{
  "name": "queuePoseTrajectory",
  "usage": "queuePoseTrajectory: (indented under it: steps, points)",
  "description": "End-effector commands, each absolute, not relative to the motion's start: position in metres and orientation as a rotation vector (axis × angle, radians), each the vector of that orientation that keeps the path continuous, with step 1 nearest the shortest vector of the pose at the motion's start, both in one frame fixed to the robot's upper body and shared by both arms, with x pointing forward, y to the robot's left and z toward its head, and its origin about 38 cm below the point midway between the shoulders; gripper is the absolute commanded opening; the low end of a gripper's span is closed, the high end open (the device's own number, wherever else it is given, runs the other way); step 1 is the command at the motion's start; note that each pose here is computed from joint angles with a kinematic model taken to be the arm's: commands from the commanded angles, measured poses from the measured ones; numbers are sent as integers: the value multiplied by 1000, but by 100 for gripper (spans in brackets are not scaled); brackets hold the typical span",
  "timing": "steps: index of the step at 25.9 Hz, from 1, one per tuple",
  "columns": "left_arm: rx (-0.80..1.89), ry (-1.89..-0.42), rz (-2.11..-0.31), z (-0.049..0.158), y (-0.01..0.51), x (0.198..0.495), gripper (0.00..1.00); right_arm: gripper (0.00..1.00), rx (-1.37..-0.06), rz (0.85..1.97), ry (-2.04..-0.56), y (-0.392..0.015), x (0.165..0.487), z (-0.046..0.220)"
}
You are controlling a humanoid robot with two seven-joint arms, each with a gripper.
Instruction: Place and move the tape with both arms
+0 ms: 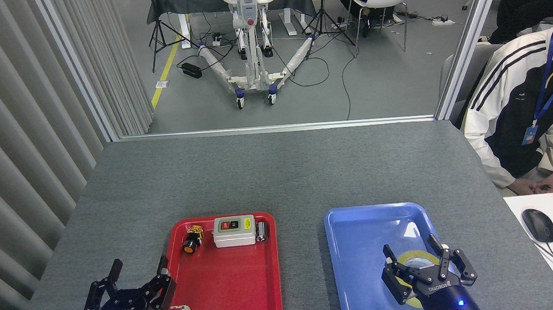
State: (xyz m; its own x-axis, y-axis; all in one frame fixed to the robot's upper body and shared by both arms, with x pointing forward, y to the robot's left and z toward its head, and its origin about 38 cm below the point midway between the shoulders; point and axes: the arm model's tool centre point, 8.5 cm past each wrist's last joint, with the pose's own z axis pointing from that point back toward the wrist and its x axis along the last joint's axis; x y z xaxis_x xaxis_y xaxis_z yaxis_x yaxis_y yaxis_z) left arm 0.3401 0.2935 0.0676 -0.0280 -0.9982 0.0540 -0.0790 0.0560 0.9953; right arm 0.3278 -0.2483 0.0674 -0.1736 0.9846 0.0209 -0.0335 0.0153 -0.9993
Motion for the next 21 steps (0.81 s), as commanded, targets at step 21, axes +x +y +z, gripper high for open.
queuePoseTrajectory:
  steps: [21]
  points:
    - [1188,-1229,-1171,52,304,340,99,100,-1100,1221,-1373,-239,323,59]
